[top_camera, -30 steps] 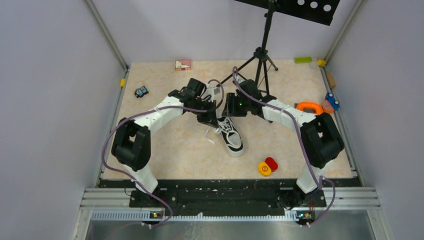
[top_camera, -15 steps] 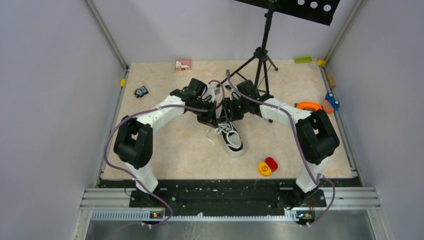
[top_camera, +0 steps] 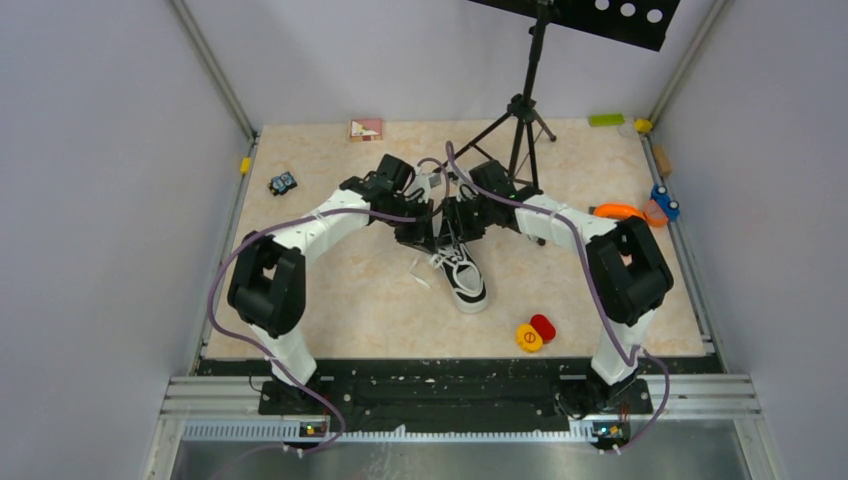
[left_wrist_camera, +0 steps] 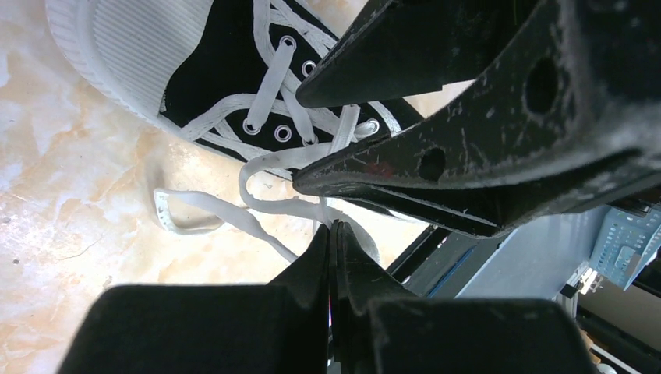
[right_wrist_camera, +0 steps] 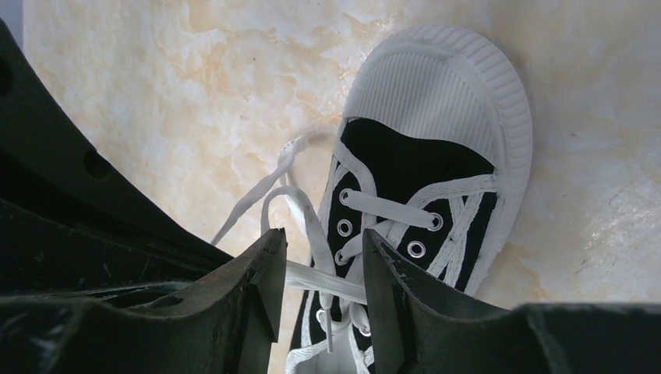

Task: Tie the shoes
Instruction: Cross the shoelace with the shoelace.

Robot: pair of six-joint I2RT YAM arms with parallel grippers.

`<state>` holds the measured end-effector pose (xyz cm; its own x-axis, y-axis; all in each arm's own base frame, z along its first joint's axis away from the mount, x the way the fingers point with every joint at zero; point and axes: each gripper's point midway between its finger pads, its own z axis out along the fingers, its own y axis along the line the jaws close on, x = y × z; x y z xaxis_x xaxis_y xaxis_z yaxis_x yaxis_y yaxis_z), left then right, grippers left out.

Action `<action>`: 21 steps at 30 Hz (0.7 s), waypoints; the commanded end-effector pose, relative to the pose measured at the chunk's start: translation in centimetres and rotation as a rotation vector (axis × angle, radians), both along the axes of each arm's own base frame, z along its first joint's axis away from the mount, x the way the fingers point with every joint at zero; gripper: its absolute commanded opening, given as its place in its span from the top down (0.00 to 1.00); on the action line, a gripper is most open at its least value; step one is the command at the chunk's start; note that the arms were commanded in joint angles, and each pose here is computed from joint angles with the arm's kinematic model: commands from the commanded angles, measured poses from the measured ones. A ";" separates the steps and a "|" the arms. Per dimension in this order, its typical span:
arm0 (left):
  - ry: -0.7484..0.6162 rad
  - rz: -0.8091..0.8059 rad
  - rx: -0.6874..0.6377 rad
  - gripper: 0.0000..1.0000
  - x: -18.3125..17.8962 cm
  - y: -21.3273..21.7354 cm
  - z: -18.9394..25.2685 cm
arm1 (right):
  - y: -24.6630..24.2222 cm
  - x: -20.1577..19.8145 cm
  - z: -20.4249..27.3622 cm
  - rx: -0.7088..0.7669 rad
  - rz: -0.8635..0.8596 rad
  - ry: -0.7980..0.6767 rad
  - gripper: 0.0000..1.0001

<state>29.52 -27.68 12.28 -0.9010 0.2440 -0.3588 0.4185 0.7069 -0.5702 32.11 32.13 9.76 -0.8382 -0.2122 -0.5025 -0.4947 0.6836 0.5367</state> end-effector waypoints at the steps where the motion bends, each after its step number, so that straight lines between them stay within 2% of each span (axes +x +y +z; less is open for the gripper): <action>1: -0.036 -0.017 -0.007 1.00 0.7 -0.2 0.5 | 0.9 0.4 1.1 -0.022 0.036 -0.067 0.58; 10: -0.008 -0.005 0.027 1.00 -0.4 0.7 -1.4 | 0.5 -0.7 -0.3 -0.118 0.054 -0.083 0.60; 21: -0.001 0.022 0.027 1.00 -0.7 0.9 -2.0 | 0.8 -1.1 0.4 -0.110 0.050 -0.102 0.65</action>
